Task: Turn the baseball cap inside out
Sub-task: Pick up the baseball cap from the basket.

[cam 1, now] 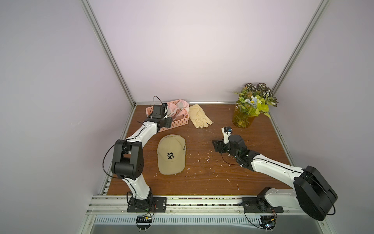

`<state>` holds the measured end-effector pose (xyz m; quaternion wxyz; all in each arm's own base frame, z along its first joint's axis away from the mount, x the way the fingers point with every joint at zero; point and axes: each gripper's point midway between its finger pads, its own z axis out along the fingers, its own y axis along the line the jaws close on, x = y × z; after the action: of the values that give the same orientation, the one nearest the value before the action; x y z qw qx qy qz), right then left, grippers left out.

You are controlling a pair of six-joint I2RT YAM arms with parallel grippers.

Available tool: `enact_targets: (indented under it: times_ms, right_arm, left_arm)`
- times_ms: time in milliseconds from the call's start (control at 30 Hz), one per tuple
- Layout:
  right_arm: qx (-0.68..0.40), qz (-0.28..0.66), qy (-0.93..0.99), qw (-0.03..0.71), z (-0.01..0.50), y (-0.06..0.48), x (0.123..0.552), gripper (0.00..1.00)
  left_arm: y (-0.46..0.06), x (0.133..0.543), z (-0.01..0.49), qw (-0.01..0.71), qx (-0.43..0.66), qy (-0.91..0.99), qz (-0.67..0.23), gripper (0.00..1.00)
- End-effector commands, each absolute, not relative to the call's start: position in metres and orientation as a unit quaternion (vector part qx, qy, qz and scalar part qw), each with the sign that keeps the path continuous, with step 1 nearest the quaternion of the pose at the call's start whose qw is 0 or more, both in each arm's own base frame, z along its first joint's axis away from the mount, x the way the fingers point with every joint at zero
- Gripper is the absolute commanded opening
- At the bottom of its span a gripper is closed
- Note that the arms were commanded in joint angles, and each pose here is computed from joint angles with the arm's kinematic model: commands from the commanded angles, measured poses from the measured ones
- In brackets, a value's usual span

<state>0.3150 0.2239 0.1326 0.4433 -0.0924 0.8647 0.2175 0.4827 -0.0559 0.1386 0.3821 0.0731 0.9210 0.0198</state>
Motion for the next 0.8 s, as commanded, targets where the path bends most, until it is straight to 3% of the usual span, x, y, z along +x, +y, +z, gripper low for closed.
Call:
enact_targets:
  times_ms: [0,67,200,367,767]
  right_arm:
    - [-0.099,0.224,0.859,0.450,0.140,0.224,0.314,0.77]
    - [-0.099,0.226,0.859,0.448,0.140,0.225,0.314,0.77]
    - [-0.099,0.231,0.859,0.445,0.139,0.227,0.314,0.77]
    - [-0.095,0.235,0.860,0.443,0.139,0.226,0.312,0.77]
    - [-0.097,0.240,0.844,0.469,0.165,0.225,0.314,0.78]
  left_arm:
    - [-0.046,0.492,0.142,0.382,0.070,0.920,0.045,0.64]
    - [-0.046,0.496,0.139,0.383,0.077,0.919,0.050,0.55]
    - [-0.046,0.505,0.132,0.374,0.096,0.920,0.062,0.26]
    - [-0.050,0.511,0.140,0.378,0.118,0.916,0.063,0.12]
    - [-0.059,0.491,0.265,0.479,0.108,0.869,0.063,0.04]
